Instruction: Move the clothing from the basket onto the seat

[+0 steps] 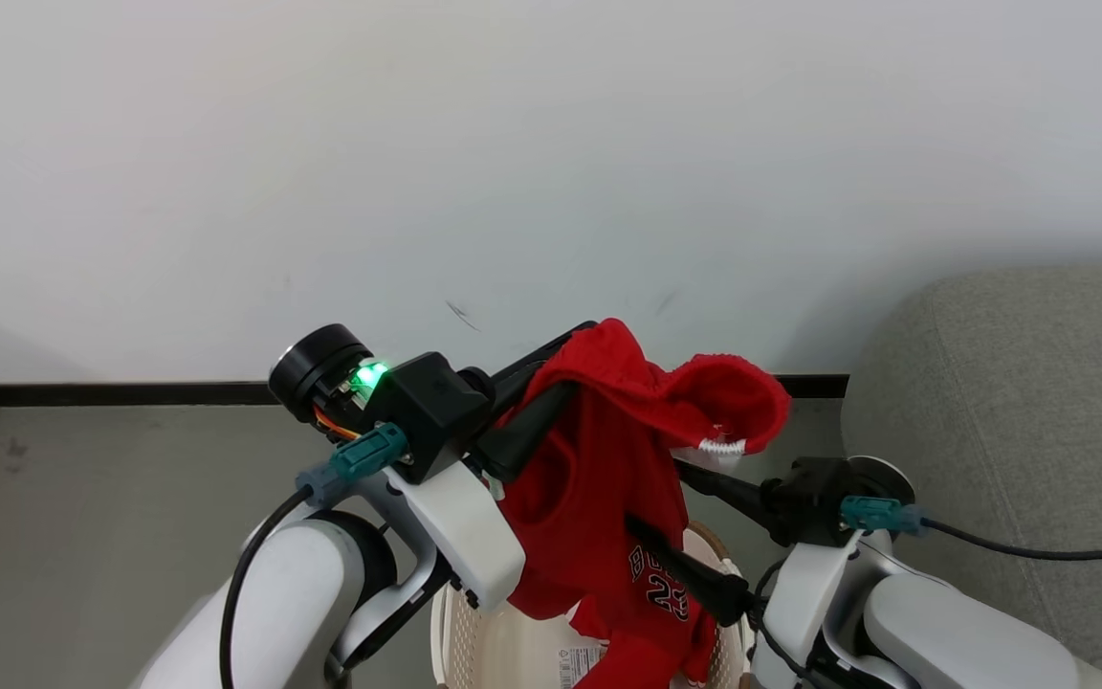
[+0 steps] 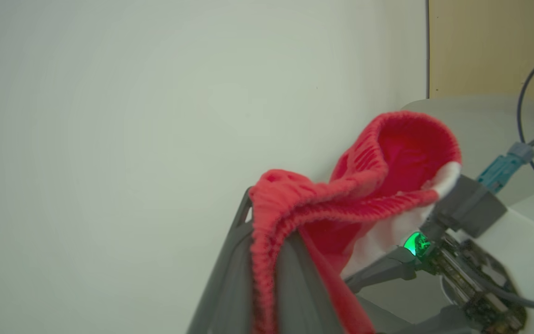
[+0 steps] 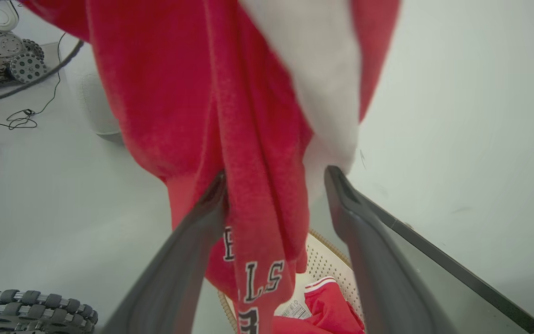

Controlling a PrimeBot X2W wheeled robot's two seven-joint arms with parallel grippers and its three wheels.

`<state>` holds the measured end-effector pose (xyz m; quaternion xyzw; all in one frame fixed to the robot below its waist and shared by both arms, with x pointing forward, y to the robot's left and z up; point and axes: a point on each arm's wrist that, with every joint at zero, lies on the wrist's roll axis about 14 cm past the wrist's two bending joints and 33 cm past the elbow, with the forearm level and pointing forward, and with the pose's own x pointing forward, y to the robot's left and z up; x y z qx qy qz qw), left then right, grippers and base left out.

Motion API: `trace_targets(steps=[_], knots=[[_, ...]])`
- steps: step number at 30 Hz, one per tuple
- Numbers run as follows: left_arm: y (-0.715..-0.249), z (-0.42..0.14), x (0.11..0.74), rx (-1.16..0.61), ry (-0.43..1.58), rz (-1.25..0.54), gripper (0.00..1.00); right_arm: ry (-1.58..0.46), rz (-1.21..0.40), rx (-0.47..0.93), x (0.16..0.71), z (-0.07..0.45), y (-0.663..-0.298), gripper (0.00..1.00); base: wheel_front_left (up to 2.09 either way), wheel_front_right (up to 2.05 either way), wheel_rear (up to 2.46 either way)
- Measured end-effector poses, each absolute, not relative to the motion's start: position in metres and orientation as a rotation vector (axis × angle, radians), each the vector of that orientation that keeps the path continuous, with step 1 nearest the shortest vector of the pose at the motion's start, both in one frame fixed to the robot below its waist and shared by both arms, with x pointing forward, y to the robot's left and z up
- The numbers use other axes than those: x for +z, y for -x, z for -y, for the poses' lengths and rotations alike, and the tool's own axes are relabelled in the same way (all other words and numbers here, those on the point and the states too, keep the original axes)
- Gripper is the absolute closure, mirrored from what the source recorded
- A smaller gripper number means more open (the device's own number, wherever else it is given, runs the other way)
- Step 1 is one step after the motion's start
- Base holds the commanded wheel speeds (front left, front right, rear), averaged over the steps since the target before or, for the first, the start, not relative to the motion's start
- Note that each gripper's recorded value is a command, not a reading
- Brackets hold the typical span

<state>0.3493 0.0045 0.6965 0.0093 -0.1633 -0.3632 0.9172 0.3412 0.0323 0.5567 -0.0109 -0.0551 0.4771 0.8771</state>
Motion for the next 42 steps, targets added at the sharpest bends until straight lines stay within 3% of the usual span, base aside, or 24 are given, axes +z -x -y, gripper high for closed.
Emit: trace_targets(steps=[8,9,10,11,12,13,14,27,29,31,32,33,34,42], knots=[[-0.348,-0.005,0.696,-0.752,0.005,0.313,1.0,0.047,0.083,1.105,0.547,-0.06,-0.325,0.03,0.0,0.0,0.0],[-0.349,-0.005,0.696,-0.752,0.011,0.311,1.0,0.051,0.075,1.113,0.544,-0.062,-0.323,0.21,0.0,0.0,0.0],[-0.35,-0.006,0.695,-0.751,0.014,0.305,1.0,0.056,0.072,1.12,0.543,-0.063,-0.322,0.51,0.0,0.0,0.0],[-0.351,-0.006,0.695,-0.748,0.017,0.303,1.0,0.061,0.073,1.126,0.543,-0.064,-0.322,0.57,0.0,0.0,0.0],[-0.352,-0.007,0.696,-0.743,0.02,0.303,1.0,0.063,0.074,1.13,0.543,-0.065,-0.322,0.7,0.0,0.0,0.0],[-0.354,-0.009,0.696,-0.735,0.023,0.303,1.0,0.066,0.074,1.134,0.543,-0.065,-0.321,0.9,0.0,0.0,0.0],[-0.356,-0.011,0.696,-0.727,0.027,0.302,1.0,0.069,0.076,1.136,0.544,-0.066,-0.322,1.0,0.0,0.0,0.0],[-0.376,-0.015,0.665,-0.667,0.152,0.211,0.98,0.084,0.111,0.958,0.559,-0.008,-0.358,1.0,0.0,0.0,0.0],[-0.378,-0.01,0.659,-0.669,0.173,0.192,0.84,0.082,0.113,0.912,0.56,0.007,-0.364,1.0,0.0,0.0,0.0],[-0.378,-0.002,0.657,-0.685,0.21,0.188,0.64,0.075,0.127,0.86,0.566,0.022,-0.371,1.0,0.0,0.0,0.0],[-0.378,0.002,0.656,-0.694,0.224,0.186,0.38,0.068,0.139,0.834,0.57,0.029,-0.375,1.0,0.0,0.0,0.0],[-0.377,0.008,0.655,-0.704,0.236,0.185,0.06,0.063,0.15,0.81,0.575,0.035,-0.378,1.0,0.0,0.0,0.0],[-0.376,0.013,0.655,-0.715,0.245,0.185,0.0,0.058,0.163,0.787,0.58,0.042,-0.381,1.0,0.0,0.0,0.0],[-0.37,0.045,0.645,-0.791,0.288,0.181,0.0,0.04,0.297,0.589,0.628,0.103,-0.399,1.0,0.0,0.0,0.0]])
